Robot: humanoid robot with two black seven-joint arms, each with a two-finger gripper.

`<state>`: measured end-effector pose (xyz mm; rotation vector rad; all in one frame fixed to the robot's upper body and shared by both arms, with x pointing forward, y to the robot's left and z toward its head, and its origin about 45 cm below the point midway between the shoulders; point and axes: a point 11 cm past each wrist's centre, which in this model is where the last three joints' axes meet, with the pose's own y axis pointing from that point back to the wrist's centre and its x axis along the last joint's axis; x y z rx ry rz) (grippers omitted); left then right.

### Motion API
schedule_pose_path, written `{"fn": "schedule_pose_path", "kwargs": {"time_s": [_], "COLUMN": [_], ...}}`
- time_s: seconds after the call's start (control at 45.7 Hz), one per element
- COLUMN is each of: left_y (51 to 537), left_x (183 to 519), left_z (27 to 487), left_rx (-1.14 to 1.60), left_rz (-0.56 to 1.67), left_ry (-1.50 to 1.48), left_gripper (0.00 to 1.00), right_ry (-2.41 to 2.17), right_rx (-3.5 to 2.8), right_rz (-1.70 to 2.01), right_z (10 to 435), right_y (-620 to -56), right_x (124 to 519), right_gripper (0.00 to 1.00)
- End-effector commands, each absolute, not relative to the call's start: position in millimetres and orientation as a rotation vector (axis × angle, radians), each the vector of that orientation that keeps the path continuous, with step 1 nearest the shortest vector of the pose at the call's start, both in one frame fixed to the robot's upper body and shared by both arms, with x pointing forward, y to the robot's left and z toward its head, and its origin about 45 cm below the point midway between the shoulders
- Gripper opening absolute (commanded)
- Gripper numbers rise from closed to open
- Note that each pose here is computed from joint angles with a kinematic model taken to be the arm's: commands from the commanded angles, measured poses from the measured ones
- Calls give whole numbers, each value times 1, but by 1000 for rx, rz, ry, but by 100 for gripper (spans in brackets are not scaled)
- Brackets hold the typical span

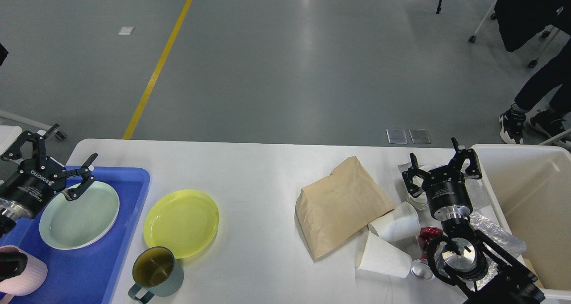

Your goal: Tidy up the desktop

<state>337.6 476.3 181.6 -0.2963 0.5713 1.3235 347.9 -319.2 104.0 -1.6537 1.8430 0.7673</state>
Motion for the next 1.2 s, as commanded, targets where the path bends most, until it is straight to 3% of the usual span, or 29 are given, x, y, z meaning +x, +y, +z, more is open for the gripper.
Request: {"fn": "schedule_pose_path", "kwargs": {"time_s": [0.0, 0.416, 0.679, 0.876, 0.963, 1.182], "left_y": [478, 462, 409, 340, 312, 243], "left_x": [353, 394, 416, 435, 431, 375], "left_z": [204, 283, 346, 372, 393, 442], "left_rx": [-12, 581, 812, 1141, 1275, 1395], "left_rz": [1244, 1018, 835, 622, 532, 348], "left_ry": [501, 271, 110, -58, -124, -186], "left_gripper": [96, 96, 96, 97, 96, 96], "right_ry": [1843, 1842, 1841, 1841, 1841, 1842], "right_rx": [-1651, -1653, -1652, -1653, -1655, -1654], "right_rz": [768, 770, 769, 769, 769, 768], "right_z": [104, 104, 104, 104, 104, 104], "right_y": [-319, -319, -319, -319, -318, -319], "right_x": [348, 347, 348, 347, 347, 347], "right_gripper": [100, 100, 100, 100, 100, 100]}}
